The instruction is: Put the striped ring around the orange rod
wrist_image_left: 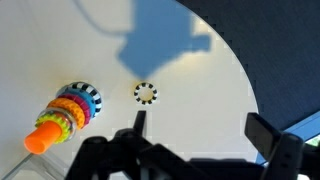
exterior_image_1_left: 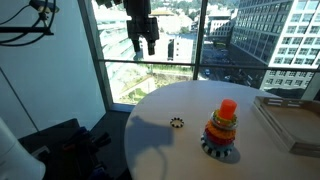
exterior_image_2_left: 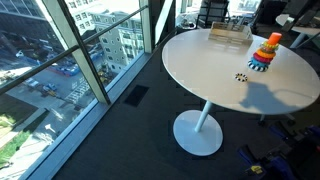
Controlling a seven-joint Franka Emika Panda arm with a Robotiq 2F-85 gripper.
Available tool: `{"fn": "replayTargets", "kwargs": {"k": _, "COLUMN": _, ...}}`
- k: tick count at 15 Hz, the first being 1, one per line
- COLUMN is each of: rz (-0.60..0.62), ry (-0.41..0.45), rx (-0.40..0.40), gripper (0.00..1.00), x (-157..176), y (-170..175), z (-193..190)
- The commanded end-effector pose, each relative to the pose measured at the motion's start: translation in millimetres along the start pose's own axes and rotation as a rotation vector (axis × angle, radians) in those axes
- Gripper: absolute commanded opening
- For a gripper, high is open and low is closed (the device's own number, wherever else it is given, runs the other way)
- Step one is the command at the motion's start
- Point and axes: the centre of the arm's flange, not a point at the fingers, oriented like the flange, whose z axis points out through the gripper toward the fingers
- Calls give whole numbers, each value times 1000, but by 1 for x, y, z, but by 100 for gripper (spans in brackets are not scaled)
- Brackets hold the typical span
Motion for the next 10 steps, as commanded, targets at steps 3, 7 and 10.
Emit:
{"fn": "replayTargets", "kwargs": {"k": 3, "rz": 98, "ry": -17, "rx": 65, "gripper": 100, "x": 16, "y": 22, "z": 43}}
{"fn": "replayTargets", "kwargs": {"k": 7, "rz": 177, "ry": -62, "rx": 79, "gripper": 100, "x": 28, "y": 40, "z": 78}}
{"fn": "replayTargets", "kwargs": {"k": 10, "rz": 232, "ry": -83, "rx": 66, "gripper": 100, "x": 38, "y": 48, "z": 102}}
